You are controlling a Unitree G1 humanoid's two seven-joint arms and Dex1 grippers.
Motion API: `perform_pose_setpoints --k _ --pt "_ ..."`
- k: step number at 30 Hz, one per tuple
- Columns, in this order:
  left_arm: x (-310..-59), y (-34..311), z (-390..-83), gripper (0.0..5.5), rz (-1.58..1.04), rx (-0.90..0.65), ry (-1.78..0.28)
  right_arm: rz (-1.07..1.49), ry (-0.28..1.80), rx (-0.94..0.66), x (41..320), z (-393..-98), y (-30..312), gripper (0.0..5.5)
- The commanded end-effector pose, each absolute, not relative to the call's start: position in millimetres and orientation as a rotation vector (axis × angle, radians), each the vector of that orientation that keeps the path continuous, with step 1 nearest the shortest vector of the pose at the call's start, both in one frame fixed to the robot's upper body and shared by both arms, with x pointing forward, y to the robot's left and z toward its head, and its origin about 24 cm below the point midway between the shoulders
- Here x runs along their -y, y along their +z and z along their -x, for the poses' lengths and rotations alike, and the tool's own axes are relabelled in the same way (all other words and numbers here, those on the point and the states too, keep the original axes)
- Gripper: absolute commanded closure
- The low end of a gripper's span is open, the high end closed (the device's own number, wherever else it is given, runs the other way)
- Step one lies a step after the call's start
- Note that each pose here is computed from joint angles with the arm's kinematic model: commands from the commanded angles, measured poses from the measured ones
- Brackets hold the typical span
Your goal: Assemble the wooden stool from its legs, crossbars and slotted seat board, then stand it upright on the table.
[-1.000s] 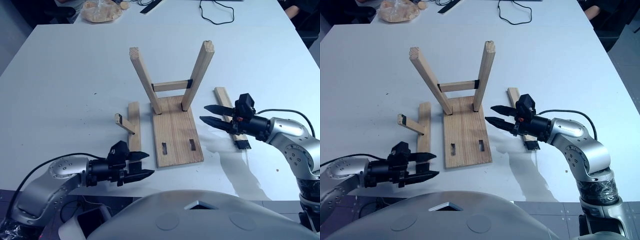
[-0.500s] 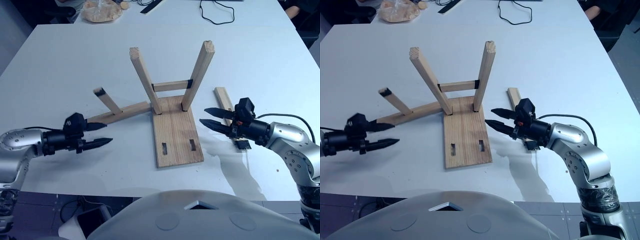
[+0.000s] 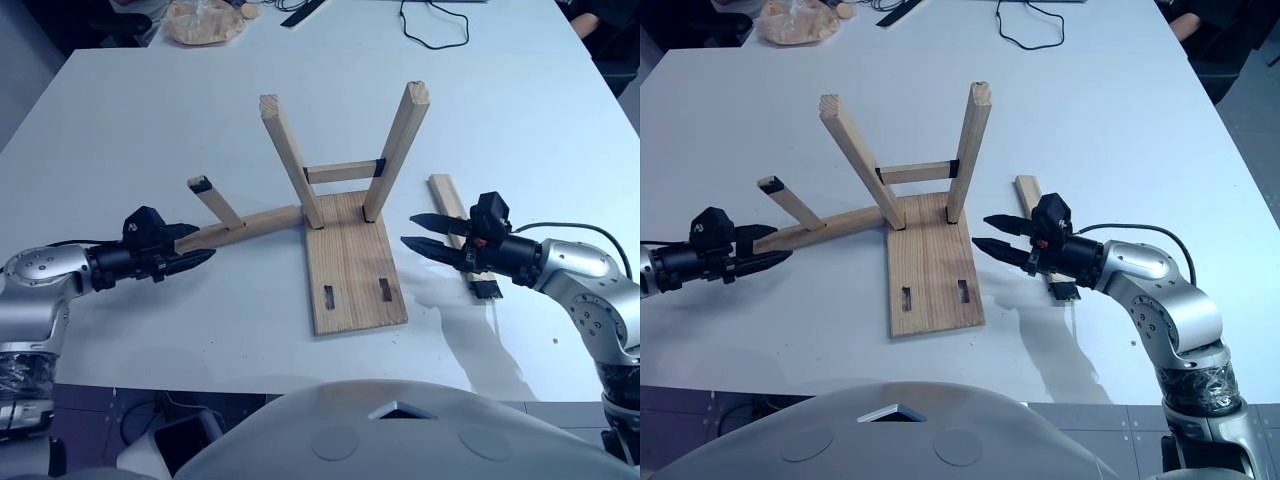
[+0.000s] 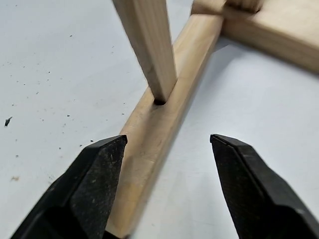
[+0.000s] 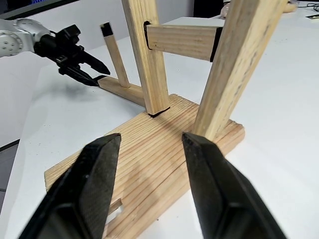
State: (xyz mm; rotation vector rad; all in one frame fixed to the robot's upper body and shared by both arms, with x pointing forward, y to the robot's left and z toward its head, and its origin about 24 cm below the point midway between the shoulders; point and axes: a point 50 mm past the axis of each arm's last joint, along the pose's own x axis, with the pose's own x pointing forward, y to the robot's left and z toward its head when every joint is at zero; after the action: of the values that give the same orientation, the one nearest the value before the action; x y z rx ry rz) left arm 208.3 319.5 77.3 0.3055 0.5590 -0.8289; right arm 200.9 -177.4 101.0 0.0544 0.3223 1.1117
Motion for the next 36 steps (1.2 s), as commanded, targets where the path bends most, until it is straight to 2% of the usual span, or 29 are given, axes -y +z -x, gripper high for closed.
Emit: perform_pose_setpoints --k 1,6,11,17,24,25,28,32,36 --pt "-321 81 -226 2.39 -0.334 -0.498 -0.877 -0.026 1.135 -0.326 176 -205 103 3.24" --pt "-325 80 -234 2.39 -0.357 -0.512 -0.971 -0.026 1.143 -0.335 177 -204 102 3.24" --pt "-318 62 -241 2.39 -0.395 -0.582 -1.073 -0.041 1.158 -0.326 173 -207 104 3.24" --pt "-320 51 -250 2.39 -0.404 -0.629 -1.065 -0.034 1.183 -0.337 172 -209 104 3.24" --pt "-317 43 -234 3.48 -0.268 -0.628 -1.114 -0.032 1.180 -0.341 172 -208 104 3.24" --pt "-318 43 -233 3.48 -0.258 -0.623 -1.101 -0.032 1.179 -0.340 173 -208 104 3.24" --pt "-329 56 -228 3.48 -0.228 -0.538 -0.976 -0.027 1.182 -0.336 174 -209 106 3.24" --pt "-342 91 -220 3.49 -0.121 -0.356 -0.784 -0.035 1.174 -0.315 178 -208 114 3.24" --pt "-330 133 -213 3.49 -0.075 -0.216 -0.757 -0.091 1.201 -0.240 173 -209 135 3.24"
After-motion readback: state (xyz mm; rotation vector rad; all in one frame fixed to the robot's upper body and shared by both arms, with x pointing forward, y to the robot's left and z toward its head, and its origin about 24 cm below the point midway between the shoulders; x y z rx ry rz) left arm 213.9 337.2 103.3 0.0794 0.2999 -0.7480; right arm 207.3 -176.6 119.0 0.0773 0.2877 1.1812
